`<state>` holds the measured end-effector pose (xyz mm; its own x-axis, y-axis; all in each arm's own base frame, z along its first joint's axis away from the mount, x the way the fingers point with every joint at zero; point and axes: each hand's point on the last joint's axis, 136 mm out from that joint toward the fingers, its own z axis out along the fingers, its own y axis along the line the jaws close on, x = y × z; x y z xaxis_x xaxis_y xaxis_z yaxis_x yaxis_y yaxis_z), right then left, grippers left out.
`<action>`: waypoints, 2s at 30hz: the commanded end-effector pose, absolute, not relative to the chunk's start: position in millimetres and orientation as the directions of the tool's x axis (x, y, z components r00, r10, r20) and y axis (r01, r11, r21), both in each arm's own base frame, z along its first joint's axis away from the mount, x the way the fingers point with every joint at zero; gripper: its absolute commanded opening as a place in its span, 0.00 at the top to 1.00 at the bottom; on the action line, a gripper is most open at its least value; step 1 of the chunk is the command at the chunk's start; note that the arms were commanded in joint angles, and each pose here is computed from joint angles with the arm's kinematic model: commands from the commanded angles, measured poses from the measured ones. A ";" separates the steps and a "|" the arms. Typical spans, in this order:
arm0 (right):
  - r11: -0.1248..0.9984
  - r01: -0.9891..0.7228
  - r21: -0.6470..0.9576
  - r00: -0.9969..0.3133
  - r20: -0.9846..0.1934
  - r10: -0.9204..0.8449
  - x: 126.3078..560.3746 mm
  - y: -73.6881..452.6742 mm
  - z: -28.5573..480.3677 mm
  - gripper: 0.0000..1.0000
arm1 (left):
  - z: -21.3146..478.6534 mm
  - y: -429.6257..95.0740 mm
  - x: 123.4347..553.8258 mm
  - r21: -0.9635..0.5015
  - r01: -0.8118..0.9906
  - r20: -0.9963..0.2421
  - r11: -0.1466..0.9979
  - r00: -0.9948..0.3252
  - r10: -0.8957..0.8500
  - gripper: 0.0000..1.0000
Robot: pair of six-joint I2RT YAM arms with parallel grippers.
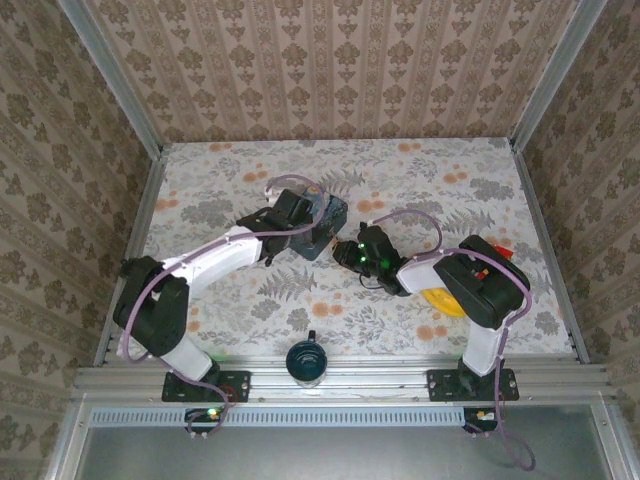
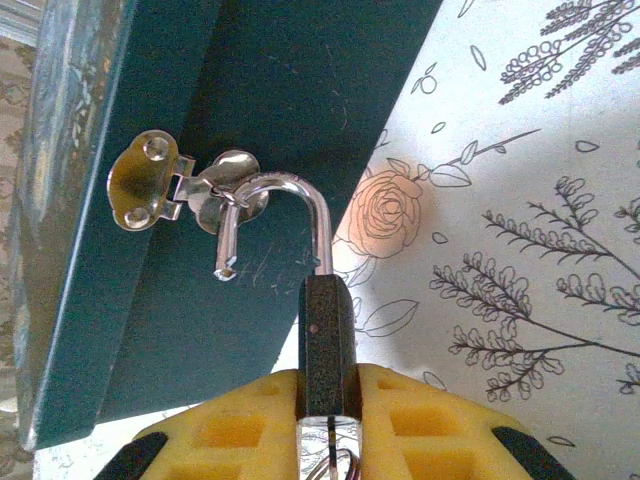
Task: Unlock a padlock with a key
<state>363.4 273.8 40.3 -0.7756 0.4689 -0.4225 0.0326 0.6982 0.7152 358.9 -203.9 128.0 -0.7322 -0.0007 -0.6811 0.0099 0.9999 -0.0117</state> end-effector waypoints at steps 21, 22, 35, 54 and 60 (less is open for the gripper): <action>0.912 -0.021 0.409 -0.774 -0.584 0.244 357.5 248.3 50.9 0.57 | 131.7 -204.4 371.8 0.055 0.007 -0.693 0.998 -0.719 0.043 0.00; 0.922 -0.037 0.386 -0.777 -0.592 0.217 357.8 250.1 52.2 0.53 | 131.3 -204.8 372.5 0.057 0.008 -0.693 0.998 -0.719 0.045 0.00; 0.988 -0.084 0.132 -0.830 -0.557 0.004 358.9 252.4 28.9 0.44 | 127.7 -208.2 376.1 0.058 0.012 -0.684 0.998 -0.728 0.049 0.00; 0.970 -0.132 0.204 -0.851 -0.525 -0.005 363.0 256.2 14.3 0.63 | 128.6 -205.5 376.9 0.063 0.004 -0.684 0.998 -0.728 0.046 0.00; 0.954 -0.144 0.264 -0.854 -0.520 0.014 363.6 258.4 16.2 0.75 | 125.7 -202.7 375.9 0.080 -0.002 -0.678 0.997 -0.733 0.053 0.00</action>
<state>366.1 253.4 21.2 -0.8464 0.0096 -0.5324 -0.1234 0.9691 0.2137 372.7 -207.7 122.8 -0.7335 0.0317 -0.6789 0.0056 0.9992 0.0405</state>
